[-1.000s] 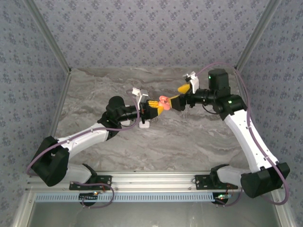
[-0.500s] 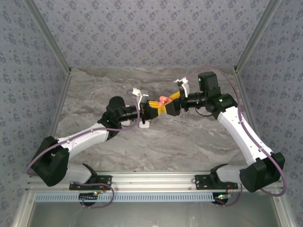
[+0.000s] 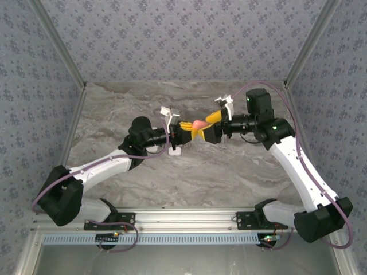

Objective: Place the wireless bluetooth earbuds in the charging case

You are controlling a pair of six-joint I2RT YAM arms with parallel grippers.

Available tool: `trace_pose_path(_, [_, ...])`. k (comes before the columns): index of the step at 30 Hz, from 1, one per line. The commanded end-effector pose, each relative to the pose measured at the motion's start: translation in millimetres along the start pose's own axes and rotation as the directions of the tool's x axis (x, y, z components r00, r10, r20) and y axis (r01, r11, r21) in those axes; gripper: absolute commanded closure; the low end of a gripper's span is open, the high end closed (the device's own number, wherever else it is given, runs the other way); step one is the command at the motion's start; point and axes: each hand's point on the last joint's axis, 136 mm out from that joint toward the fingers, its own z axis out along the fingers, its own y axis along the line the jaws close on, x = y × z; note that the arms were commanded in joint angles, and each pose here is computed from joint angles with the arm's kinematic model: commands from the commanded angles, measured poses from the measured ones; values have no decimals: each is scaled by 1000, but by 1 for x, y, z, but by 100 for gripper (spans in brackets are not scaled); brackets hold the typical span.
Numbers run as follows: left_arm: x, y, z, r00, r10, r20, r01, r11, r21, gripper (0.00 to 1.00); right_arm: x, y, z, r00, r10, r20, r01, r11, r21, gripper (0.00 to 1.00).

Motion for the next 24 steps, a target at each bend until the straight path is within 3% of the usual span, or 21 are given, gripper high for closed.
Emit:
trace_pose_path(1, [-24,-13,0,997,57,55,-58,998,17,100,9,2,1,1000,14,-18,-14,1000,-7,0])
trace_pose_path(4, [-24,-13,0,997,55,53,-56,998,14,100,10,-6,0,999,21,-24,-20,999,41,0])
trace_pose_path(9, [-20,0,-1,999,24,34,-22,998,-57,100,-1,-41,-14,998,60,34,-66,965,254,0])
trace_pose_path(15, [-3,36,-7,996,-78,-31,69,975,-213,100,1,-99,-59,962,202,185,-267,836,479,0])
trace_pose_path(16, [0,45,-10,994,-108,-34,96,966,-242,100,14,-110,-61,951,242,191,-306,807,506,0])
trace_pose_path(21, [26,103,-31,951,-308,-21,275,875,-398,100,41,-128,-68,925,320,207,-380,740,554,0])
trace_pose_path(24, [52,141,-46,900,-436,-11,371,779,-505,100,52,-133,-69,918,340,206,-394,715,578,0])
